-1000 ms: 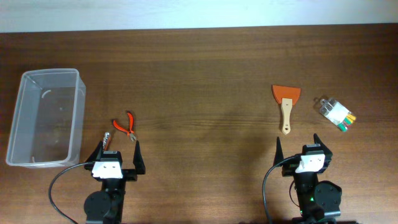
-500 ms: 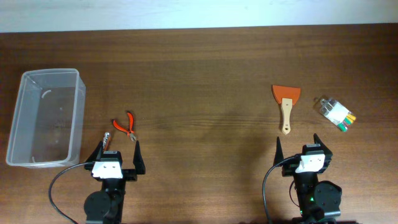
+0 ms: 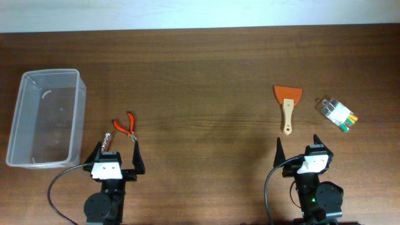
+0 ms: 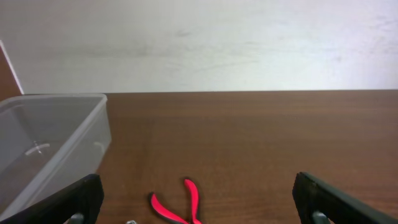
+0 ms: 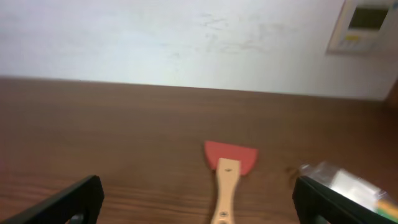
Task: Pack container
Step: 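Reach the left gripper to the clear container's near edge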
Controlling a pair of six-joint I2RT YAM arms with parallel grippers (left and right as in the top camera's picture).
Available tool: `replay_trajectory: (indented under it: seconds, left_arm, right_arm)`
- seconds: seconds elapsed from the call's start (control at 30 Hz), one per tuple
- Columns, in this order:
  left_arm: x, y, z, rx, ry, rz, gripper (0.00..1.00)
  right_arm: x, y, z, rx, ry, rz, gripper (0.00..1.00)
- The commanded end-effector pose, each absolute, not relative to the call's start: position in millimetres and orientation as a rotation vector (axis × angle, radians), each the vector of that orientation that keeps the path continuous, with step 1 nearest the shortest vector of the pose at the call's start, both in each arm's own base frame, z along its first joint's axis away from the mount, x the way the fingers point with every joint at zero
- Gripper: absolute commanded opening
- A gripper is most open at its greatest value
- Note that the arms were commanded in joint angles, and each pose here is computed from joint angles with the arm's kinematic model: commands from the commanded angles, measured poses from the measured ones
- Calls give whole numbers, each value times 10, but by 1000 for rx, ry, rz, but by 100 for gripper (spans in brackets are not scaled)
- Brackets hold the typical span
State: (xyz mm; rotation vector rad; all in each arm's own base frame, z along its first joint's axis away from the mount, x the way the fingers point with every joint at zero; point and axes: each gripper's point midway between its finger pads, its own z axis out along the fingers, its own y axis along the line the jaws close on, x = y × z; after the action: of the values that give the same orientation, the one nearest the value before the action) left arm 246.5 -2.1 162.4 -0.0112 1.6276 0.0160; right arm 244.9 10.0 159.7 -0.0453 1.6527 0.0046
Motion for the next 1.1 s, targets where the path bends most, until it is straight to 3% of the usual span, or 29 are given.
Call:
replay_trajectory:
  seconds: [0.0,0.2,0.43,0.77,0.93,1.07]
  left_arm:
    - [2452,35,1676,-64,1618,12,99]
    - [2338,80,1856,-117,1786,11,99]
    - [2531,220,2294,-218,2005,60,99]
    - [2587,741,2369,-782,2541,-44,99]
    - [2561,1016,2197,-934,2606,5,99]
    - [2462,1273,2039,-1333,2510,-18,99]
  right_arm:
    - [2455,186,1518,144,1678,255,99]
    - [2466,293,1707,142,1726,337,99]
    - [2681,346,1951,141,1964,328,99]
    - [3009,388,2173,121,2517,258,99]
    - [3078,404,2058,128,2664,253,99]
    - [3106,401,1903,139,2730,244,99]
